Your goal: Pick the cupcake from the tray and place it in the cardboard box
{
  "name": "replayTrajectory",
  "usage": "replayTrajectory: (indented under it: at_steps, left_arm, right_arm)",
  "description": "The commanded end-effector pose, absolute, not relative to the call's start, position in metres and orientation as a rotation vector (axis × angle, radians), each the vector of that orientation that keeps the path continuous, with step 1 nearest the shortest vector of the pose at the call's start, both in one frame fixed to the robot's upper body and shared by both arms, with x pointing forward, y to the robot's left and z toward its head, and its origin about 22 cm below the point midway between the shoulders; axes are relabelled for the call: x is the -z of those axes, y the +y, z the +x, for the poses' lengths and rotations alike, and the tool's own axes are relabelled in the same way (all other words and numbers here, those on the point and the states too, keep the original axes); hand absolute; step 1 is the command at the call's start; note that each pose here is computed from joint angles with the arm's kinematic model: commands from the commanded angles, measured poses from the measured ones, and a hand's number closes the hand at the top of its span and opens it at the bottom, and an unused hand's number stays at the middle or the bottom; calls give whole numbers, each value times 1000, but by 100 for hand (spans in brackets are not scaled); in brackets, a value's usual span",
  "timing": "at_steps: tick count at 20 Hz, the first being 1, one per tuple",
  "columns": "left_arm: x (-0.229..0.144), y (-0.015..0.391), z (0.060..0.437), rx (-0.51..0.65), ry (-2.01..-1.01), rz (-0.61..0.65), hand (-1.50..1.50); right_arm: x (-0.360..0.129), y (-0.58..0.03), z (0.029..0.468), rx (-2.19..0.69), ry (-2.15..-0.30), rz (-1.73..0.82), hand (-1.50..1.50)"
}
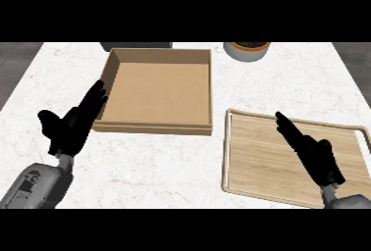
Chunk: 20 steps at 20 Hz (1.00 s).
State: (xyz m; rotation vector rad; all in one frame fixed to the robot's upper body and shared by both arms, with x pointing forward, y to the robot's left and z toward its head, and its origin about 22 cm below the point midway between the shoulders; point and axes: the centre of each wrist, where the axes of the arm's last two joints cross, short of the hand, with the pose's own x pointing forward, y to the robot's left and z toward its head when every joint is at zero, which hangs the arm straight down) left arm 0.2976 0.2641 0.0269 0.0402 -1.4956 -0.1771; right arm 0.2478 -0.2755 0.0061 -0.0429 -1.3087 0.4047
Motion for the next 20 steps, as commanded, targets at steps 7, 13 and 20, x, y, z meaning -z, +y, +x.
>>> replayTrajectory:
  at_steps: [7, 13, 20]
  left_arm:
    - [-29, 253, 290, 306, -1537, 54, 0]
    - [-30, 224, 287, 426, -1582, -9, 0]
    - [-29, 236, 277, 436, -1560, -3, 0]
  right_arm:
    - [-62, -302, 260, 306, -1741, -416, -150]
    - [17, -361, 178, -522, -1245, -1167, -150]
    - [-41, -332, 152, -645, -1176, -1330, -150]
